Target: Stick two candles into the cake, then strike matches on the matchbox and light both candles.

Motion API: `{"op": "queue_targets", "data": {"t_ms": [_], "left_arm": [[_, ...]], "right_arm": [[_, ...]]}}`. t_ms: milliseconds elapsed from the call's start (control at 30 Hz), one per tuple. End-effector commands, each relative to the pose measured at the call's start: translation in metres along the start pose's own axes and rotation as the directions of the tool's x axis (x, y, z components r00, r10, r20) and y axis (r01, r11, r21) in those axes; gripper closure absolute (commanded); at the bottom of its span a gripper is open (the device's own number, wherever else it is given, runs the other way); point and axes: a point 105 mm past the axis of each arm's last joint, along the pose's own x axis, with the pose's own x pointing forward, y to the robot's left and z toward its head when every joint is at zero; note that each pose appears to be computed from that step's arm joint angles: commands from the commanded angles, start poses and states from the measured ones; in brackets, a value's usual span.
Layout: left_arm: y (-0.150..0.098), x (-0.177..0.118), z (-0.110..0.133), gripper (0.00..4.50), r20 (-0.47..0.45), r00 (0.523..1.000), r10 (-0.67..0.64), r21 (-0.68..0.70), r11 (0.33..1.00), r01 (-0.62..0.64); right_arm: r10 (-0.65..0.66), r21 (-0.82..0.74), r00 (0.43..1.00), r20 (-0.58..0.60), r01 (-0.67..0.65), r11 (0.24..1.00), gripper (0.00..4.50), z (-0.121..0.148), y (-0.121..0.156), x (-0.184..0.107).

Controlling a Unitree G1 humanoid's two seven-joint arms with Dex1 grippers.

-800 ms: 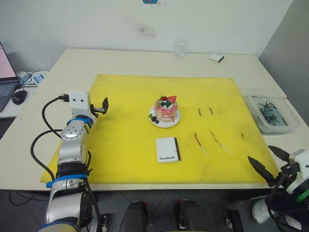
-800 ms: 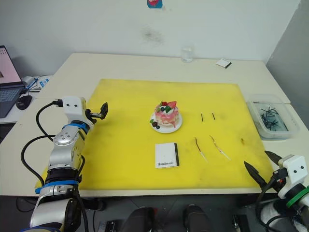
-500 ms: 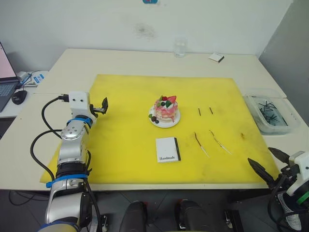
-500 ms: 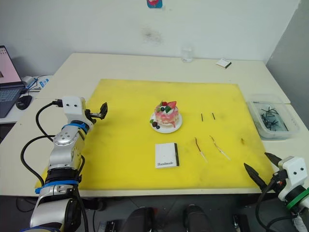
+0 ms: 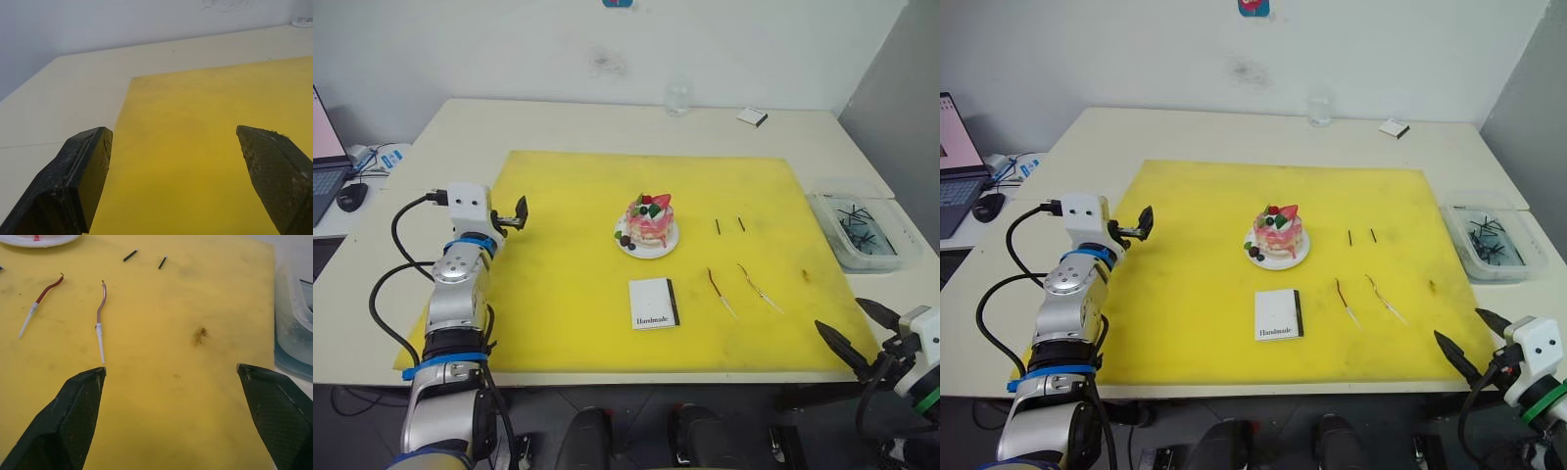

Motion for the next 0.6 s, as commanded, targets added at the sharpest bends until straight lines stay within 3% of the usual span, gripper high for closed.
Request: {"op": "queue_targets", "data": {"t_ms": [33, 100, 167, 233, 300, 367, 400, 500, 600], "left_arm": [[0.008, 0.002, 0.031, 0.00, 0.098, 0.995, -0.015, 0.004, 1.000, 0.014], [-0.011, -0.003, 0.056, 0.00, 0.175, 0.967, -0.186, -0.021, 0.981, 0.193], [-0.051, -0.020, 0.083, 0.00, 0.217, 0.858, -0.466, 0.038, 0.882, 0.470], [-0.092, -0.047, 0.099, 0.00, 0.181, 0.690, -0.701, 0.108, 0.711, 0.695], [-0.127, -0.073, 0.109, 0.00, 0.116, 0.511, -0.852, 0.178, 0.524, 0.833], [-0.167, -0.109, 0.114, 0.00, 0.031, 0.260, -0.965, 0.256, 0.259, 0.931], [-0.178, -0.122, 0.115, 0.00, 0.000, 0.166, -0.986, 0.272, 0.160, 0.949], [-0.194, -0.141, 0.116, 0.00, -0.047, 0.034, -0.998, 0.296, 0.018, 0.955], [-0.203, -0.149, 0.112, 0.00, -0.074, -0.035, -0.997, 0.313, -0.057, 0.948]], "right_arm": [[0.035, -0.065, 0.999, 0.004, -0.035, 0.997, 0.03, 0.007, 0.003, -0.002], [0.088, -0.087, 0.996, -0.013, -0.089, 0.992, 0.03, 0.009, 0.011, 0.002], [0.126, -0.072, 0.992, -0.008, -0.126, 0.989, 0.03, 0.015, 0.018, 0.009], [0.151, -0.065, 0.988, -0.022, -0.152, 0.986, 0.03, 0.016, 0.022, 0.016], [0.154, -0.038, 0.988, -0.022, -0.155, 0.987, 0.03, 0.019, 0.023, 0.024], [0.167, -0.020, 0.985, -0.035, -0.167, 0.986, 0.03, 0.019, 0.023, 0.034], [0.183, -0.019, 0.982, -0.047, -0.184, 0.983, 0.03, 0.019, 0.024, 0.038], [0.214, -0.011, 0.973, -0.088, -0.215, 0.976, 0.03, 0.014, 0.026, 0.043], [0.229, -0.004, 0.964, -0.137, -0.232, 0.973, 0.03, 0.006, 0.025, 0.047]]}}
